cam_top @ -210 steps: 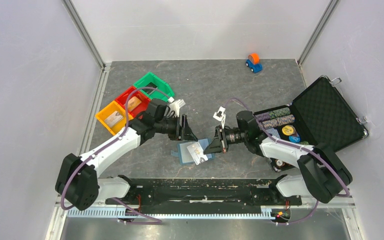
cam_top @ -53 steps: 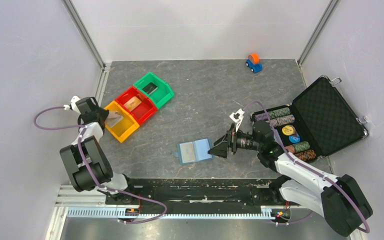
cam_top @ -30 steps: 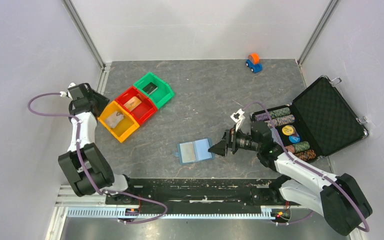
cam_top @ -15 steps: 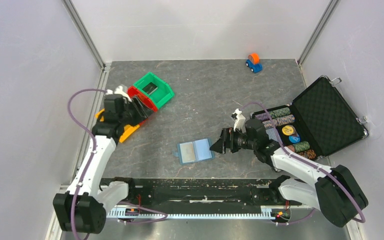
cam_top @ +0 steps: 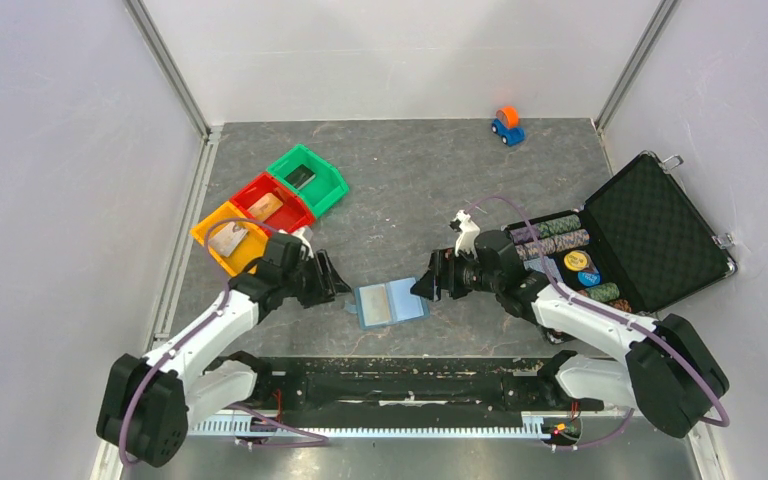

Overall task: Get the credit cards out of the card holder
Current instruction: Remove the credit card from the card holder.

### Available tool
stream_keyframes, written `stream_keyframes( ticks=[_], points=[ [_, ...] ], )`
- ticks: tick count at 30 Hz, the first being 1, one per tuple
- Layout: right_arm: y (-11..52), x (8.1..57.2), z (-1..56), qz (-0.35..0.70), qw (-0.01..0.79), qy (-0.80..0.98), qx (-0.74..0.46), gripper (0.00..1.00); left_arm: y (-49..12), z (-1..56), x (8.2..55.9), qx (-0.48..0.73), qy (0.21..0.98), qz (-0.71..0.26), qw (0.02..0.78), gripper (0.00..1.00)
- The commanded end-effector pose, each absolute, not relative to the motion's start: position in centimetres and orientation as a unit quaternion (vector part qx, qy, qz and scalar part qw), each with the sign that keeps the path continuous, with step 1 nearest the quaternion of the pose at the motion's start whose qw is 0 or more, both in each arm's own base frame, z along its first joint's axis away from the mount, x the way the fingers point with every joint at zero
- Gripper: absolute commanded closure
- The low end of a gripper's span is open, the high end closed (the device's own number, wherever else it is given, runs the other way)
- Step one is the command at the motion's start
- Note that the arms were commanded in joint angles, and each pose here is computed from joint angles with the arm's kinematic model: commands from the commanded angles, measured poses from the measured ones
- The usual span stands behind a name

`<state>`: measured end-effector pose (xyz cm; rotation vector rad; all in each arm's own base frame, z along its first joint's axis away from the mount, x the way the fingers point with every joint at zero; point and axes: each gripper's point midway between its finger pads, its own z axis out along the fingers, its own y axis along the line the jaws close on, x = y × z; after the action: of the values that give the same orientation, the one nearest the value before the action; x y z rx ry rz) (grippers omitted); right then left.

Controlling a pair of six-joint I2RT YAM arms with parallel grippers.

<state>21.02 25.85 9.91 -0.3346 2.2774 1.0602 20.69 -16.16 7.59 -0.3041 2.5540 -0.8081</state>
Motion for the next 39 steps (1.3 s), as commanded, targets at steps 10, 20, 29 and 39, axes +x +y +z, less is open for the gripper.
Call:
stream_keyframes(
  ticks=[10,20,29,39],
  points=[
    [26.0,22.2,11.7,0.392,0.336,0.847,-0.127,0.18,-19.8,4.0,19.8,-0.091,0.923,-0.317,0.198,0.43],
    [27.1,21.6,12.1,0.389,0.338,0.847,-0.13,0.22,-22.2,4.4,20.3,-0.065,0.906,-0.363,0.21,0.9],
    [29.8,20.7,10.6,0.349,0.324,0.866,-0.15,0.22,-24.6,5.8,19.9,-0.049,0.881,-0.421,0.21,0.98],
    [31.0,20.7,8.6,0.303,0.314,0.883,-0.172,0.3,-25.1,5.6,19.2,-0.045,0.879,-0.432,0.198,0.98]
  ],
)
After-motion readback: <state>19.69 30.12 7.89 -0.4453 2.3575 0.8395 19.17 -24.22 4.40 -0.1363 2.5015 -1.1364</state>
